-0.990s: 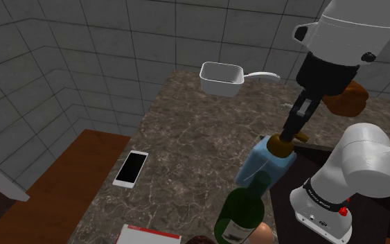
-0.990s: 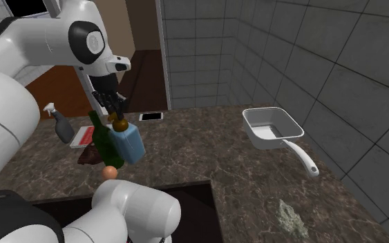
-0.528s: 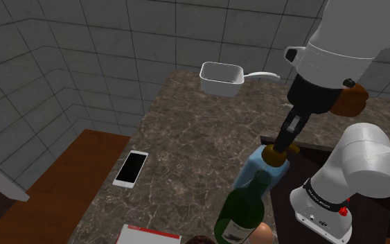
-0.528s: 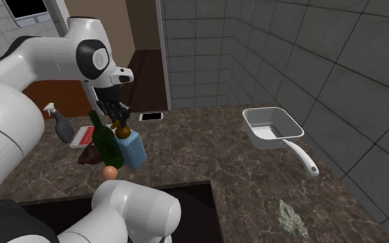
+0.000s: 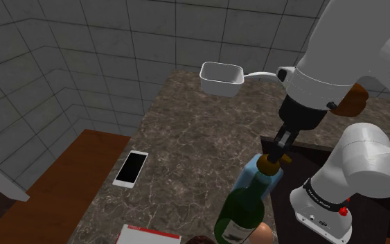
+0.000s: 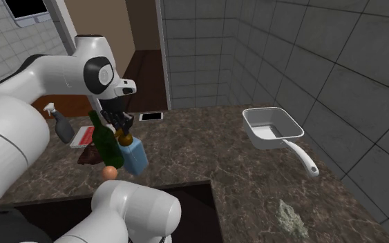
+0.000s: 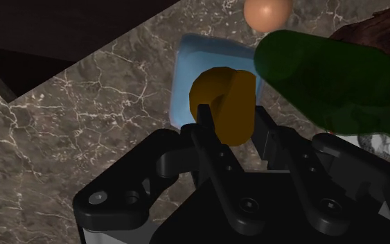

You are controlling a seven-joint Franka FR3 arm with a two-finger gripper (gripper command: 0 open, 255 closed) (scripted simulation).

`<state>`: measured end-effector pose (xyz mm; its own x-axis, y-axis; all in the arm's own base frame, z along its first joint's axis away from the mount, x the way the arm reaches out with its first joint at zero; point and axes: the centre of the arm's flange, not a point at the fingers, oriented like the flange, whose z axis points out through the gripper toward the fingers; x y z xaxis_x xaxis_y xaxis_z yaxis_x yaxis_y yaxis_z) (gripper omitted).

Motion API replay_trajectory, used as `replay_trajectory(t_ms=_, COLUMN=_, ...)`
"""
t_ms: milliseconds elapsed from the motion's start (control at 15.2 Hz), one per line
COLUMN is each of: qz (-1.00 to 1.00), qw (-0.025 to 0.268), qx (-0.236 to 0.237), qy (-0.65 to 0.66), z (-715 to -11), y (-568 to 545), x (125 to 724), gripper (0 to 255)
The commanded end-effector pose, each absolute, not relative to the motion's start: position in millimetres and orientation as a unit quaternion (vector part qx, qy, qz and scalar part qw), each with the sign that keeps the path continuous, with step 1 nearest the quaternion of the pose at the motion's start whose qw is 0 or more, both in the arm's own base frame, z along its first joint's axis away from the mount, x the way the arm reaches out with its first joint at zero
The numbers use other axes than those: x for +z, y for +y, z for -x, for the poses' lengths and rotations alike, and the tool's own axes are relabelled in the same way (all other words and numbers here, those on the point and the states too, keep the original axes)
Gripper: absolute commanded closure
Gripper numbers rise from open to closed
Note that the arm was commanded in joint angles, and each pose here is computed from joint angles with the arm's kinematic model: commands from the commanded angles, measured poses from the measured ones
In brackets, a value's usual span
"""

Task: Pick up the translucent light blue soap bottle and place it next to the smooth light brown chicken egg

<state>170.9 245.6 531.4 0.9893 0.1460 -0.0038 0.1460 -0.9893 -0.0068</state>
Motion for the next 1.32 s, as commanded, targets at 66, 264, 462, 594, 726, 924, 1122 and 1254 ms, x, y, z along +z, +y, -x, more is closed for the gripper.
replay_trajectory(t_ms=66, qz=0.997, qw=0.003, qx=0.002, qy=-0.073, z=-170.6, y=245.5, x=515.5, gripper=255)
replay_trajectory(t_ms=264, qz=0.997, qw=0.003, qx=0.002, qy=-0.073, z=-170.6, y=245.5, x=505.0, gripper=255)
replay_trajectory(t_ms=462, qz=0.997, qw=0.003, qx=0.002, qy=-0.073, z=-170.6, y=245.5, x=505.0, gripper=255)
replay_trajectory(t_ms=594, qz=0.997, qw=0.003, qx=0.002, qy=-0.073, z=-170.6, y=245.5, x=505.0, gripper=255)
replay_trajectory(t_ms=726, qz=0.997, qw=0.003, qx=0.002, qy=-0.073, z=-170.6, y=245.5, x=505.0, gripper=255)
replay_trajectory(t_ms=924, qz=0.997, qw=0.003, qx=0.002, qy=-0.073, z=-170.7, y=245.5, x=504.9, gripper=0)
replay_trajectory(t_ms=1122, qz=0.997, qw=0.003, qx=0.002, qy=-0.073, z=-170.6, y=245.5, x=505.0, gripper=0)
replay_trajectory(t_ms=1254, qz=0.997, qw=0.003, qx=0.002, qy=-0.073, z=-170.7, y=245.3, x=531.4, gripper=0)
